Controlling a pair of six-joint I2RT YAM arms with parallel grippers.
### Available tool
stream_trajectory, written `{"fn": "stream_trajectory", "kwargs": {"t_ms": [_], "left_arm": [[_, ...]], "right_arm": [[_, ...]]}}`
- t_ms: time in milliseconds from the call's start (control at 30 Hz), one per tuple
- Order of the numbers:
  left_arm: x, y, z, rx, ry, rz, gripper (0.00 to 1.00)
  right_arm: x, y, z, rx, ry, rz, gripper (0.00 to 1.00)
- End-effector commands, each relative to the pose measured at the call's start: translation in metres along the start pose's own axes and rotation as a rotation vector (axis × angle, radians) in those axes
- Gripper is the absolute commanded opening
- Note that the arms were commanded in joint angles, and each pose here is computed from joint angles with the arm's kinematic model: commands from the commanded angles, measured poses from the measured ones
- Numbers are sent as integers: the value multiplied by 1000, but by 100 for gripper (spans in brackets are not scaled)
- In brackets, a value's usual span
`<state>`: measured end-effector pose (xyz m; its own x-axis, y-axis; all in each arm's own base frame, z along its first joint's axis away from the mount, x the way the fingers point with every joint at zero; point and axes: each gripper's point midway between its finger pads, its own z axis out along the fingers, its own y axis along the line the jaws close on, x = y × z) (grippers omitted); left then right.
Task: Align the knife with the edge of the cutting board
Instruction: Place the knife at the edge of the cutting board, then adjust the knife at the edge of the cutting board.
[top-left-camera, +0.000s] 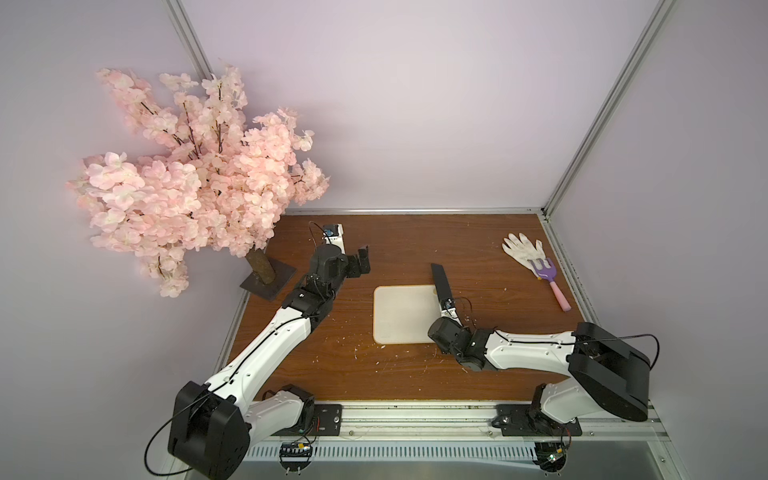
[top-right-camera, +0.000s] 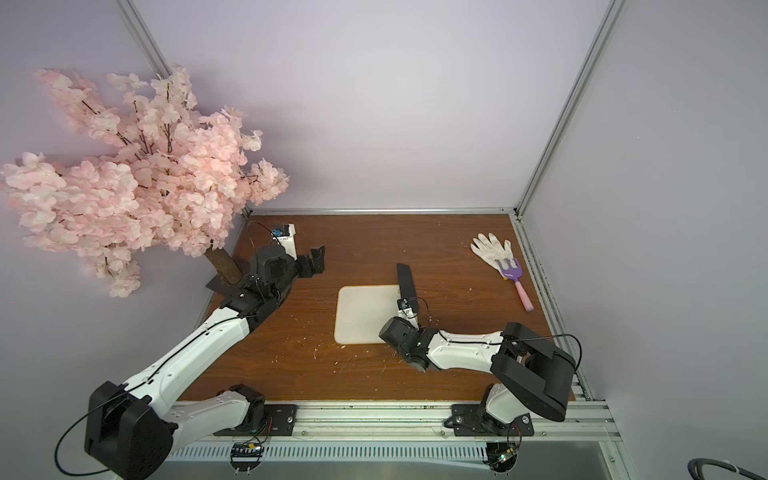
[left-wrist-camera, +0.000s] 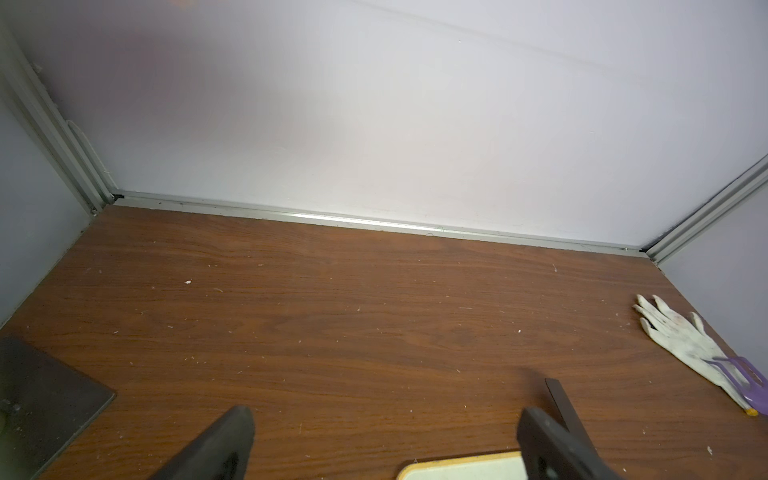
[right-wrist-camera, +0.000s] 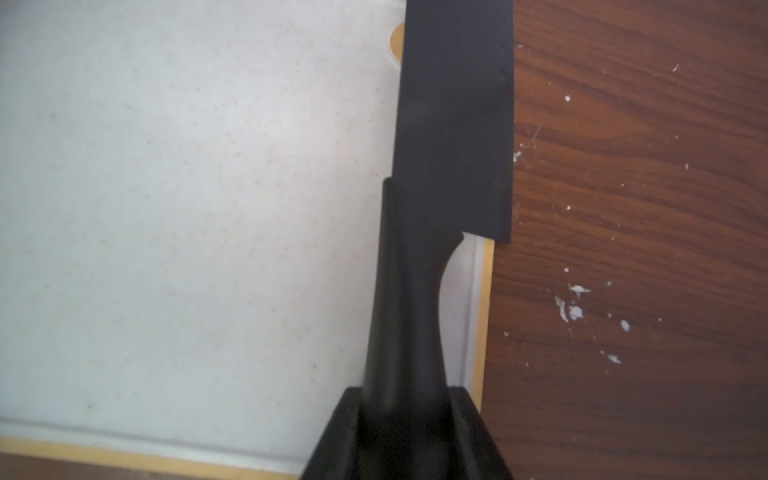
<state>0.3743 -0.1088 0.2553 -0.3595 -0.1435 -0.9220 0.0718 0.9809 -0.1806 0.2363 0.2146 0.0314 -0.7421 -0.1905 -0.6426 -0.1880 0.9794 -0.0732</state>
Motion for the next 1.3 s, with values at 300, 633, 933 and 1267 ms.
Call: {"fn": "stream_trajectory", "kwargs": {"t_ms": [300,633,933,1267], "left_arm": [[4,-3,1,0,18,24,100],[5,-3,2,-1,22,25,100],[5,-3,2,0,22,25,100],[5,-3,2,0,21,25,100]], "right_arm": [[-9,15,-2,-19,-19,0,47],[-24,17,1,31,-46,1,49],[-27,8,7,76,-44,20,54],[-22,4,20,64,-52,54,44]]}}
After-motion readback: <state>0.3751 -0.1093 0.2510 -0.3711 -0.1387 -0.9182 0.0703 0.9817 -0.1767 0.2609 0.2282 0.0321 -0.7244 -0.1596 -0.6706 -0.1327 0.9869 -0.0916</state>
